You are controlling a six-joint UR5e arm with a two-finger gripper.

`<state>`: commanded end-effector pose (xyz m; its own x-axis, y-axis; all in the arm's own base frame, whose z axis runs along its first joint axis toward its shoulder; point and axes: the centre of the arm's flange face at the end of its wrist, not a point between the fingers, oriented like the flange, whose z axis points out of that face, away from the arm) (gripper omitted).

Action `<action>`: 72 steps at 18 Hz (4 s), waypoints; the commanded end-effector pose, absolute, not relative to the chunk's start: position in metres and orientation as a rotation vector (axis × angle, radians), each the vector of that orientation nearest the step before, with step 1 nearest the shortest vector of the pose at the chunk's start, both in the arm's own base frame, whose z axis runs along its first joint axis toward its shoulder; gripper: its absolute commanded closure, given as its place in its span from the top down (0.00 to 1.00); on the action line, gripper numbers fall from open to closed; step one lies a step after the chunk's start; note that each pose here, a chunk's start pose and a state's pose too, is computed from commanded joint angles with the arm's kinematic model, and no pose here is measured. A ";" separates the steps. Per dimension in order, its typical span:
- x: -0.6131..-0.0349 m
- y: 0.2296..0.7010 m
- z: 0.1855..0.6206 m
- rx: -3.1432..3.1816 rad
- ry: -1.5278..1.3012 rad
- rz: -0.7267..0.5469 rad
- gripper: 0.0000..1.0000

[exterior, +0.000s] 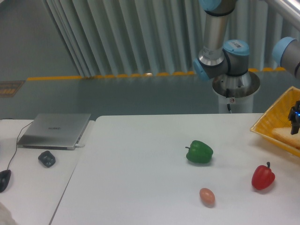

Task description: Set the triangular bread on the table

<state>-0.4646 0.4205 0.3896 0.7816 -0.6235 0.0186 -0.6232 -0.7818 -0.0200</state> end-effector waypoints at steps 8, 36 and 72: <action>-0.439 0.428 0.372 -2.944 1.066 -0.052 1.00; -0.426 0.350 0.314 -3.082 1.116 -0.244 1.00; -0.474 0.329 0.373 -3.053 1.127 -0.209 0.00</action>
<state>-0.4743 0.3285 0.3731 0.7539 -0.6371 0.1608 -0.6523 -0.7550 0.0670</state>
